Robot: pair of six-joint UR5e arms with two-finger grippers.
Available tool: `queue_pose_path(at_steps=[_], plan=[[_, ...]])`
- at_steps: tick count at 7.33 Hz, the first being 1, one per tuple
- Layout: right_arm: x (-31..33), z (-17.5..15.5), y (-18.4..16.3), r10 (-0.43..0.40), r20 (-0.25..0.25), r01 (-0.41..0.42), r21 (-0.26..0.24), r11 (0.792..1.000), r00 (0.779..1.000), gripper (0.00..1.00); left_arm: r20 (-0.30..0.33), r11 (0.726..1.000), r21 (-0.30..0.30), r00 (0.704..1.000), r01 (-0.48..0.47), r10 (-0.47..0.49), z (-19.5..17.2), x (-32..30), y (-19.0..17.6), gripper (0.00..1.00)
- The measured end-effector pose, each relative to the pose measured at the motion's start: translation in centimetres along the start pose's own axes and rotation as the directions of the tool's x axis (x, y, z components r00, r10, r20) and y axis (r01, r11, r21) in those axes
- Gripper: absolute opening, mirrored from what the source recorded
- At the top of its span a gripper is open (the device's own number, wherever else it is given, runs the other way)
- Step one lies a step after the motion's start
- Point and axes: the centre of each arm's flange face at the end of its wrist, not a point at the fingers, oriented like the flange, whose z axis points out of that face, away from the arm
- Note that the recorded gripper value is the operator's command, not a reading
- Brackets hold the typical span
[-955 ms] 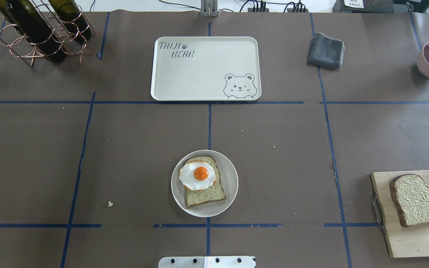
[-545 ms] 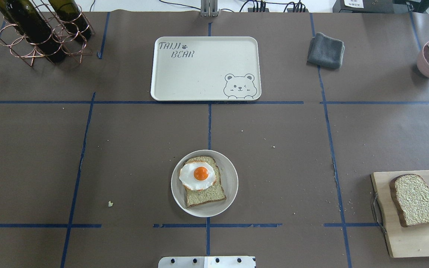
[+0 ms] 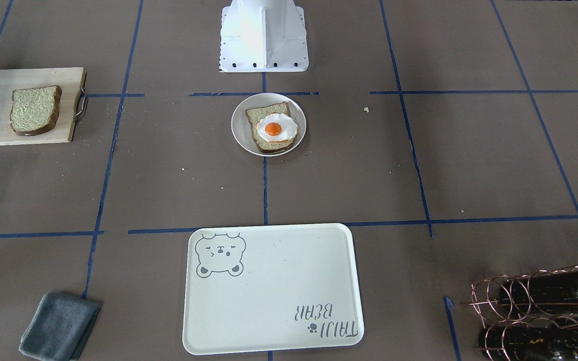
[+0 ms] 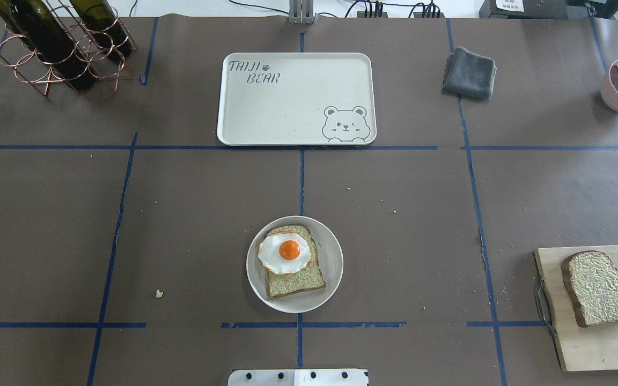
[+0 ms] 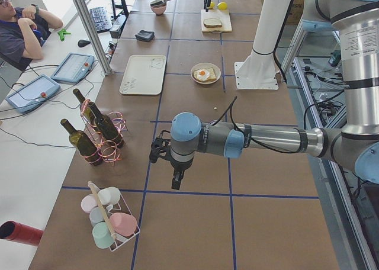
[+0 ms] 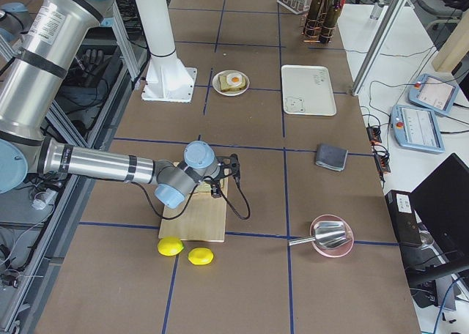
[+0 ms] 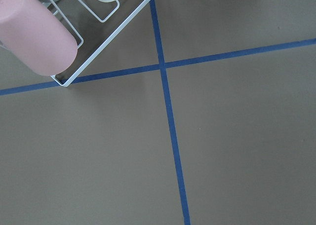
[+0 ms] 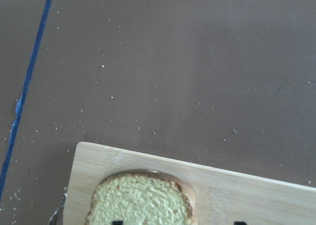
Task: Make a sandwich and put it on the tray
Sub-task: 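Close the right gripper on the edge of the bread slice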
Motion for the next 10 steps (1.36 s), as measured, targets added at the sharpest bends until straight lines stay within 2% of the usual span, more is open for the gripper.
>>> queue_pose_path(at_steps=[4,10], plan=[[1.2,1.9,3.8,-0.007,0.033,0.008,-0.014,1.000,0.999,0.66,0.000,1.000,-0.001,1.000,0.001,-0.001,0.0,0.0,0.0,1.00],[1.2,3.3,5.8,-0.032,0.000,0.032,-0.056,0.998,0.999,0.63,0.001,1.000,-0.001,1.000,0.001,-0.001,0.0,0.0,0.1,1.00]])
